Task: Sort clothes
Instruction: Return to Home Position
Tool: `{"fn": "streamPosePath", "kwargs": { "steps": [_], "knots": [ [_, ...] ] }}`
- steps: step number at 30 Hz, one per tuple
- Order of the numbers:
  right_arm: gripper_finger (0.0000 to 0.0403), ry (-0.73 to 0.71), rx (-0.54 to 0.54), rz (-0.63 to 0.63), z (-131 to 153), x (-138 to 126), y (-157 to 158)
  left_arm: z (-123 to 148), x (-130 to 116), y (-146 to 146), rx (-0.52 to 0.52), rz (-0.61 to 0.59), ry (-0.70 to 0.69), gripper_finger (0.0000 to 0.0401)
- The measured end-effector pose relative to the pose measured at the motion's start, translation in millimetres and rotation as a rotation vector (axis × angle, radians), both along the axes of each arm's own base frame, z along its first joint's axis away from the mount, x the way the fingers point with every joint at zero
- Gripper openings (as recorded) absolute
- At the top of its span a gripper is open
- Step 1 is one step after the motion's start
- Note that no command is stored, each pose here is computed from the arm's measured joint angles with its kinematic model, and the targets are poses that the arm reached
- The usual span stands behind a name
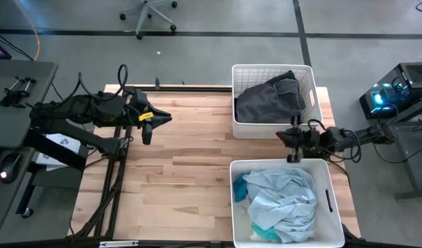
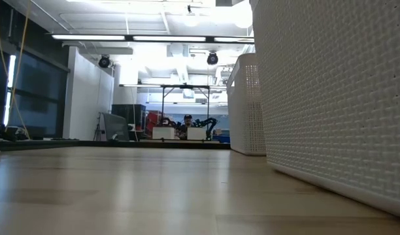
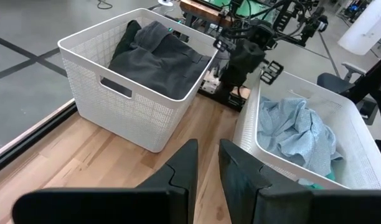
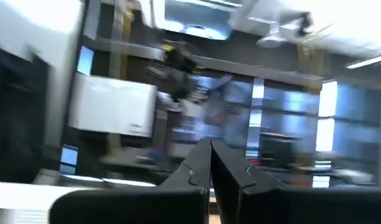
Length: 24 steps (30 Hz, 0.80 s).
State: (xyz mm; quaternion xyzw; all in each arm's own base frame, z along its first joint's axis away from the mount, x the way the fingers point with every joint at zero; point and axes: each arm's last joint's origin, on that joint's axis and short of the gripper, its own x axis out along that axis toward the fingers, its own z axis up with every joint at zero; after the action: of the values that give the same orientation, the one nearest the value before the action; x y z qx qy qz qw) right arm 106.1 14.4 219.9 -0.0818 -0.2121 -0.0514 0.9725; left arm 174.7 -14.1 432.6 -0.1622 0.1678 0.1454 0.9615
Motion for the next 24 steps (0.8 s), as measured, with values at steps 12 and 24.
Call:
{"fn": "streamPosePath", "kwargs": {
  "steps": [12, 24],
  "knots": [
    [0.0, 0.13, -0.067, -0.135, -11, 6, -17, 0, 0, 0, 0.002, 0.001, 0.001, 0.0053],
    [0.0, 0.265, 0.086, 0.102, -23, 10, -14, 0, 0, 0, 0.002, 0.0, 0.001, 0.0053]
  ]
}}
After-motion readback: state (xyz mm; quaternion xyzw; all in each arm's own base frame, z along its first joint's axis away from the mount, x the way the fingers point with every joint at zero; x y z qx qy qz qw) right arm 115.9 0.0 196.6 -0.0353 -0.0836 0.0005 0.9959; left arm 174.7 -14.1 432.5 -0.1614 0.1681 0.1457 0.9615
